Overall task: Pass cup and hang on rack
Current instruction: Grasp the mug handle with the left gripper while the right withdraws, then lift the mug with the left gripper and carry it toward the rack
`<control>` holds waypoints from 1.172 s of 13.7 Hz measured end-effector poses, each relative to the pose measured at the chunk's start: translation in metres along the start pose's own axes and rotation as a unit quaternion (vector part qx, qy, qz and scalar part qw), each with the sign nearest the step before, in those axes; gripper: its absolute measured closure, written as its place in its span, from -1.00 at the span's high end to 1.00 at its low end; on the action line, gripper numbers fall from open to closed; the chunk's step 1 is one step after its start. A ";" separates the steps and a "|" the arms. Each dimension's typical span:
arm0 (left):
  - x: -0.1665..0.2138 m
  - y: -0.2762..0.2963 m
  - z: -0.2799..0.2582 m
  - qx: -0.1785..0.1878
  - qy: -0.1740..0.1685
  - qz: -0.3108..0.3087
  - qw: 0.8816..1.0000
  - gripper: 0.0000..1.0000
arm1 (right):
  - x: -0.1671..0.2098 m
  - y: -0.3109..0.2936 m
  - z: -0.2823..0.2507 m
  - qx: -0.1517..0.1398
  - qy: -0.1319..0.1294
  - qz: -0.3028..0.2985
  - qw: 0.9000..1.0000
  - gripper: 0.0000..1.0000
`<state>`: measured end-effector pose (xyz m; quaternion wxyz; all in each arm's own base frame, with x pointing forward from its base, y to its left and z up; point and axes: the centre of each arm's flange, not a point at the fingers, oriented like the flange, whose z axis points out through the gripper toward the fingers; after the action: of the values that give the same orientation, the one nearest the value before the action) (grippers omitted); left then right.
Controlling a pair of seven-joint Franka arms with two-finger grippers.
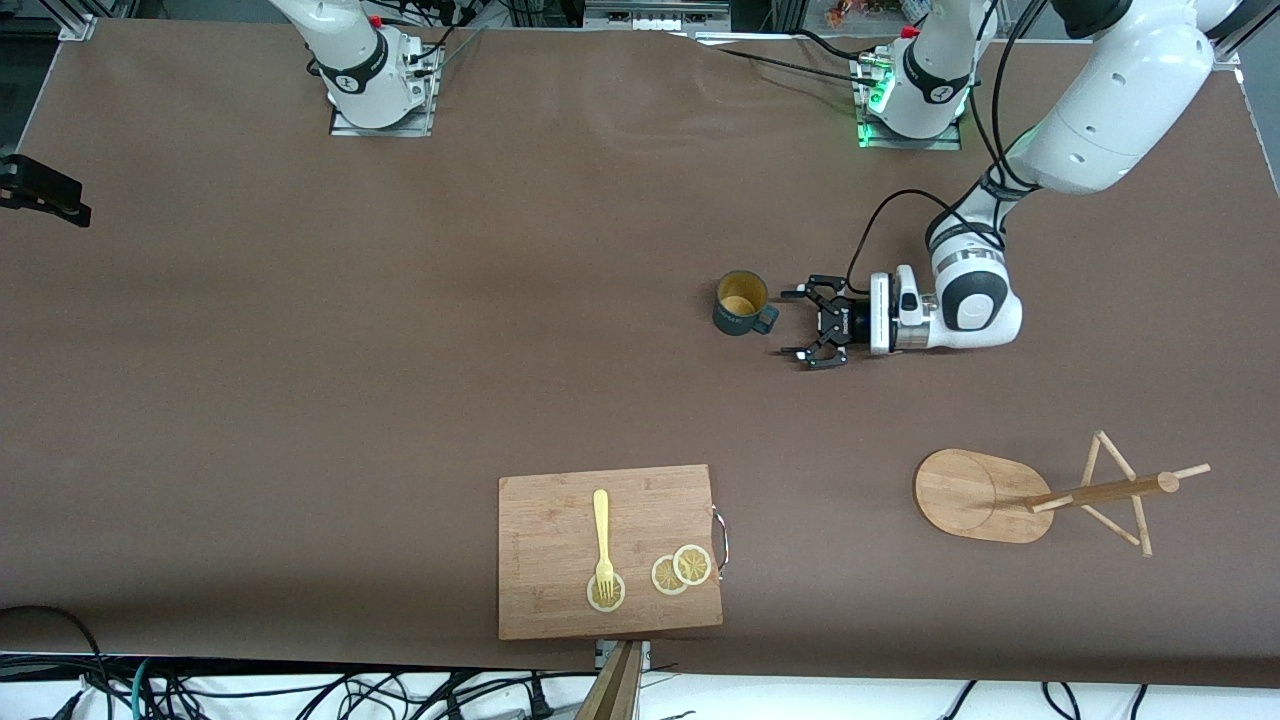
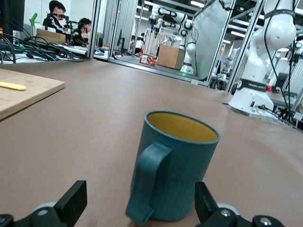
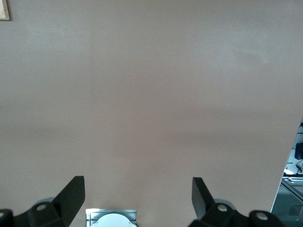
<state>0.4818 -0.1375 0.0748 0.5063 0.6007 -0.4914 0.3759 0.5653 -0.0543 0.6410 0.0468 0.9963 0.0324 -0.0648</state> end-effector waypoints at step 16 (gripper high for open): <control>-0.015 0.016 0.017 -0.019 0.009 0.043 0.999 -0.58 | 0.004 0.016 0.013 0.005 -0.014 0.006 1.000 1.00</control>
<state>0.4620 -0.1515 0.0612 0.5055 0.5659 -0.5193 0.3931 0.5683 -0.0710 0.6287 0.0422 0.9957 0.0258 -0.0786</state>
